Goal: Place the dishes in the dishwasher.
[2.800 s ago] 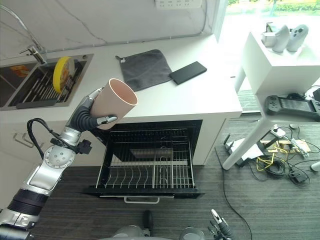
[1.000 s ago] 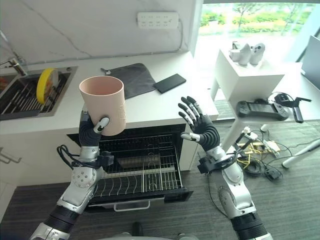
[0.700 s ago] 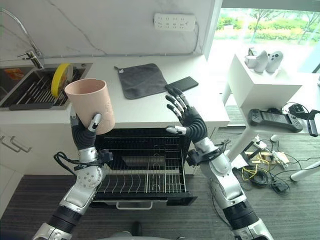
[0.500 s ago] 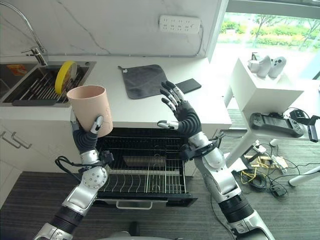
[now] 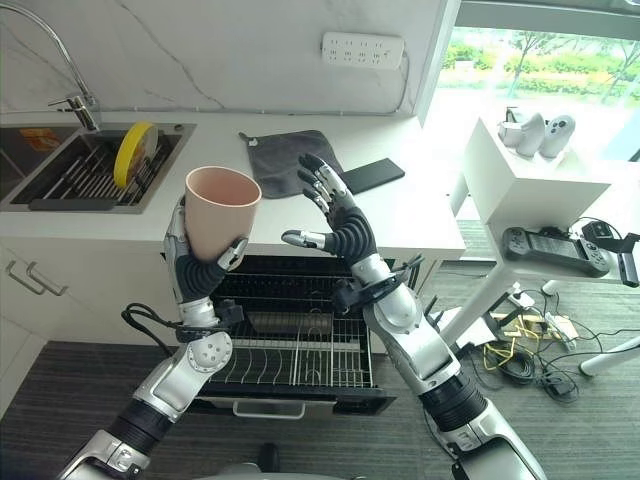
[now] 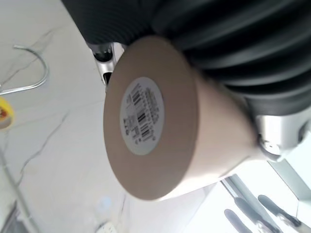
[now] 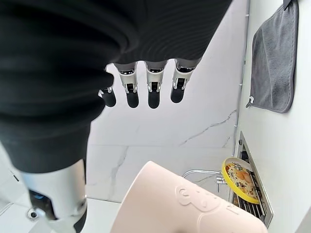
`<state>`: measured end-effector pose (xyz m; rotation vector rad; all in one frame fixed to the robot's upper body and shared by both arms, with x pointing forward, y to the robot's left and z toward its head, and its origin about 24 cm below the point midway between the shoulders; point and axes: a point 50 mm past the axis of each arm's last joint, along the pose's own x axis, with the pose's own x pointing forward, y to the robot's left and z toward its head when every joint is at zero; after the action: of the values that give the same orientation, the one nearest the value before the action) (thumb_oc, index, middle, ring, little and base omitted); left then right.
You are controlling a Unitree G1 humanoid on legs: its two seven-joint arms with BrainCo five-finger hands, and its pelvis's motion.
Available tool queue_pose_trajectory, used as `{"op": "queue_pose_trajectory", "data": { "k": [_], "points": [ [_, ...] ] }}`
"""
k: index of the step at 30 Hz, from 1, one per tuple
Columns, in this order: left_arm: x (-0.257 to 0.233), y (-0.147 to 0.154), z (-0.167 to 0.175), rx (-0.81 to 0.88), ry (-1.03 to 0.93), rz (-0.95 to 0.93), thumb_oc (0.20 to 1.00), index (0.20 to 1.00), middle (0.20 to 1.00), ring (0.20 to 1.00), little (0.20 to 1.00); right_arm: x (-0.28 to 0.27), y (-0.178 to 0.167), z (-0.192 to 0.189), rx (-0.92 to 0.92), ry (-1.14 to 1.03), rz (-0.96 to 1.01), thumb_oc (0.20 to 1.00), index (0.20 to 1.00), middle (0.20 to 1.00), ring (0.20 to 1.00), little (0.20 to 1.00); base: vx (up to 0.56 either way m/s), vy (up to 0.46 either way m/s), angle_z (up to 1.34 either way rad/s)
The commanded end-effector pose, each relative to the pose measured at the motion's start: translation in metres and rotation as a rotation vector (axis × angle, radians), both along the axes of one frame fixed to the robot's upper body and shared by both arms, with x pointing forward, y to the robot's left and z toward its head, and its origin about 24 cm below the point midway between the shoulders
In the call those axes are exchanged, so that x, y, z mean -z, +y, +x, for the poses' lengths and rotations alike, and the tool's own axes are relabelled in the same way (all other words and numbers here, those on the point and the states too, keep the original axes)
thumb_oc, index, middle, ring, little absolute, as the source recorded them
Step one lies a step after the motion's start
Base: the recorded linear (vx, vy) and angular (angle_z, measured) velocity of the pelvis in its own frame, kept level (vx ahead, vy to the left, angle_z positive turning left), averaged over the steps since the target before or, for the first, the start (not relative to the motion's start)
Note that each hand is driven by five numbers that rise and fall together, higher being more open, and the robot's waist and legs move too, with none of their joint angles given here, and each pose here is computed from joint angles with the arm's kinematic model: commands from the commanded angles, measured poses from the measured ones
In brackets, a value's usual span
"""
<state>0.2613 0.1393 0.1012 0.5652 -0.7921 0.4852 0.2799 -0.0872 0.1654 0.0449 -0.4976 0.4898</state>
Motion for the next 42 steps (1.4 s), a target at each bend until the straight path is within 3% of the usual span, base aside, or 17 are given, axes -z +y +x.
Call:
{"op": "queue_pose_trajectory", "data": {
  "k": [1,26,42],
  "points": [
    [-0.025,-0.014,0.011,0.046,-0.161,0.065,0.200,0.200,0.200,0.200,0.200,-0.024,0.014,0.004,-0.050,-0.062,0.074,1.000,1.000,1.000,1.000,1.000,0.04,-0.003,0.00],
    [-0.031,-0.037,0.002,0.174,-0.222,0.104,0.200,0.200,0.200,0.200,0.200,-0.009,0.043,0.000,-0.361,0.177,0.154,1.000,1.000,1.000,1.000,1.000,0.02,-0.005,0.01],
    [-0.020,-0.045,0.002,0.236,-0.113,0.097,0.200,0.200,0.200,0.200,0.200,-0.025,0.049,-0.002,-0.321,0.043,0.089,1.000,1.000,1.000,1.000,1.000,0.00,0.000,0.00]
  ]
}}
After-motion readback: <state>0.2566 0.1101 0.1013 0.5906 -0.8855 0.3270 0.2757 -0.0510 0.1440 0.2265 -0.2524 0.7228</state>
